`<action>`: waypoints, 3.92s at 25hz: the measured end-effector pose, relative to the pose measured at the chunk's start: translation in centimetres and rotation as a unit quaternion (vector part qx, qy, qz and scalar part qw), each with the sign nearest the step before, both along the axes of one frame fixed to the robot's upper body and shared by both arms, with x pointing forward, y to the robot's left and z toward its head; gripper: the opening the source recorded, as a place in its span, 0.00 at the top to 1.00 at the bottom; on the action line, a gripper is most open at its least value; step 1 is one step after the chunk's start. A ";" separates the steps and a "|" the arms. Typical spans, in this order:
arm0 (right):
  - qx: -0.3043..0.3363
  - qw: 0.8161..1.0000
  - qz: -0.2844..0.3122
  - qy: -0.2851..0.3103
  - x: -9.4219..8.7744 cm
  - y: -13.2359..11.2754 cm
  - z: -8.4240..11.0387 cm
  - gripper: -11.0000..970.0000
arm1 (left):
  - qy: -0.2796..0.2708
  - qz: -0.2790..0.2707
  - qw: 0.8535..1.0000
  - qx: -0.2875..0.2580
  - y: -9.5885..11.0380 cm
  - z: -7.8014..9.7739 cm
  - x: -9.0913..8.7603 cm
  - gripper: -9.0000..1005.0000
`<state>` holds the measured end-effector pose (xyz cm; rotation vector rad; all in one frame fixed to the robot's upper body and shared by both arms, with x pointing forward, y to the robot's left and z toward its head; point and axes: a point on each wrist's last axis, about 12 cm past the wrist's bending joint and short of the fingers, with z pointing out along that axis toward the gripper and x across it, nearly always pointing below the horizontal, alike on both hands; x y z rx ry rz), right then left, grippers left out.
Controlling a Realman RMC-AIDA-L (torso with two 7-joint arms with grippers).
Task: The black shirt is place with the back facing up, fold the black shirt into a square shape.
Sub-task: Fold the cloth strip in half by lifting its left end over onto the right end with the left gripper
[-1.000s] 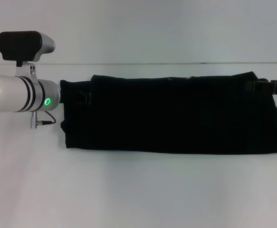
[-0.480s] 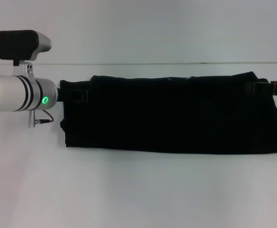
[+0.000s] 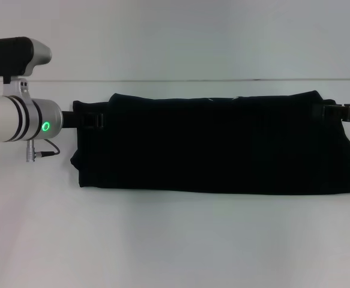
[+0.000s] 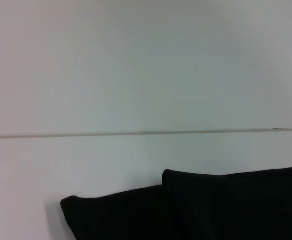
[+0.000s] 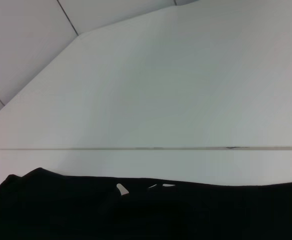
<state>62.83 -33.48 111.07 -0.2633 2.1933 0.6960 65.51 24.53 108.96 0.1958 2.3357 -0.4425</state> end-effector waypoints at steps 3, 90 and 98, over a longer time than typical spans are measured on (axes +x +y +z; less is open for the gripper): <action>0.000 1.000 -0.001 -0.001 0.0 0.0 0.0 0.40 | 0.000 0.004 1.000 -0.003 0.2 -0.1 -0.2 0.91; 0.038 0.965 0.223 -0.136 -2.1 2.8 4.2 0.05 | 0.266 0.096 0.926 -0.249 5.1 -0.9 -6.5 0.08; 0.038 0.965 0.221 -0.140 -2.1 2.6 4.4 0.05 | 0.278 0.105 0.920 -0.256 5.0 -1.2 -6.7 0.08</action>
